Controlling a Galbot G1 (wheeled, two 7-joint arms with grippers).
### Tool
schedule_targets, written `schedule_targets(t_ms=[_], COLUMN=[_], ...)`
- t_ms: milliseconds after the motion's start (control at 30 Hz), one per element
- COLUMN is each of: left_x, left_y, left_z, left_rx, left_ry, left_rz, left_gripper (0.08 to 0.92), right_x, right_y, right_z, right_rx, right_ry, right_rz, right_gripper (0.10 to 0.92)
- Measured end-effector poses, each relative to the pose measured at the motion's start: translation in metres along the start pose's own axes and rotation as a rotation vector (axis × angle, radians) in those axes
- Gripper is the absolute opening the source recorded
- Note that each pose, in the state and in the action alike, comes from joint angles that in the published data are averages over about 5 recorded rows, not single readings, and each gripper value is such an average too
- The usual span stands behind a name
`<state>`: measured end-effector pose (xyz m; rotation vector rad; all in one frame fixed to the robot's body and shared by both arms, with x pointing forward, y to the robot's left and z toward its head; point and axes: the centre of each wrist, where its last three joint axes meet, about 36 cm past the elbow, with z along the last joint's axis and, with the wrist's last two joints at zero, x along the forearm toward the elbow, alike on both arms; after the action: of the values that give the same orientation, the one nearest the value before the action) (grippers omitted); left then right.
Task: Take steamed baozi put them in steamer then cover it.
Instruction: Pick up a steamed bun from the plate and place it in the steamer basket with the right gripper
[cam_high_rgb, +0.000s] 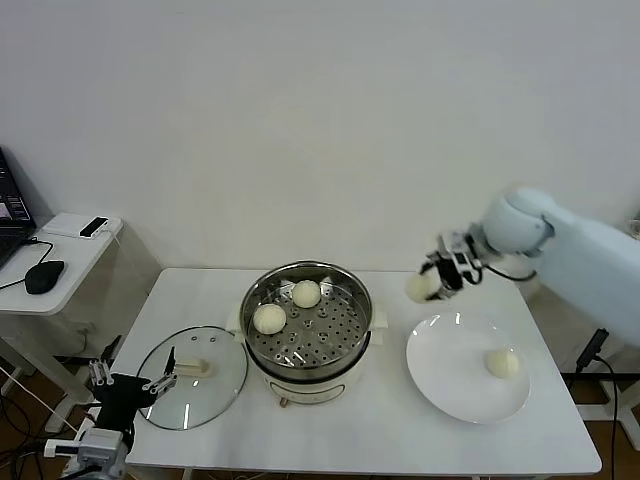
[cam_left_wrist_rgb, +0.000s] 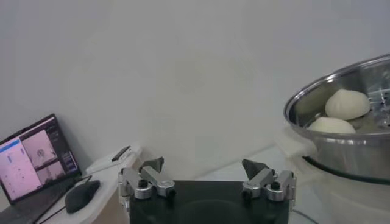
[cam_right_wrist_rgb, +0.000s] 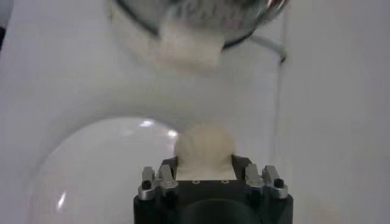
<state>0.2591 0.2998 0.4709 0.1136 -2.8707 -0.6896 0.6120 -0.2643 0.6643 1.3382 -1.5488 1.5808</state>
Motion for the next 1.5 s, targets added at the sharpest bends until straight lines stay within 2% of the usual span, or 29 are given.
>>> schedule_targets(t_ms=[267,733,1100,1500], left_x=[0.002,0.006,0.007,0.006], left_y=[0.003,0.008,0.009,0.008], left_z=[-0.001,-0.004,-0.007,-0.006], left_rx=[-0.002,0.001,0.009,0.016], left_ry=[0.002,-0.003,-0.010,-0.010], left_rz=[-0.016,-0.042,-0.050,-0.051], left_gripper=[0.823,0.823,0.823,0.823], right_x=[-0.007,-0.071,-0.098,-0.103], right_y=[-0.027,-0.022,-0.008,-0.001], right_z=[-0.081,-0.190,-0.237,-0.250], right_rx=[0.160,0.459,0.677,0.815], right_ry=[-0.084,-0.156,-0.159,-0.148], right_rz=[-0.014,-0.133,-0.207,-0.272], right_gripper=[0.577,0.577,0.579,0.585])
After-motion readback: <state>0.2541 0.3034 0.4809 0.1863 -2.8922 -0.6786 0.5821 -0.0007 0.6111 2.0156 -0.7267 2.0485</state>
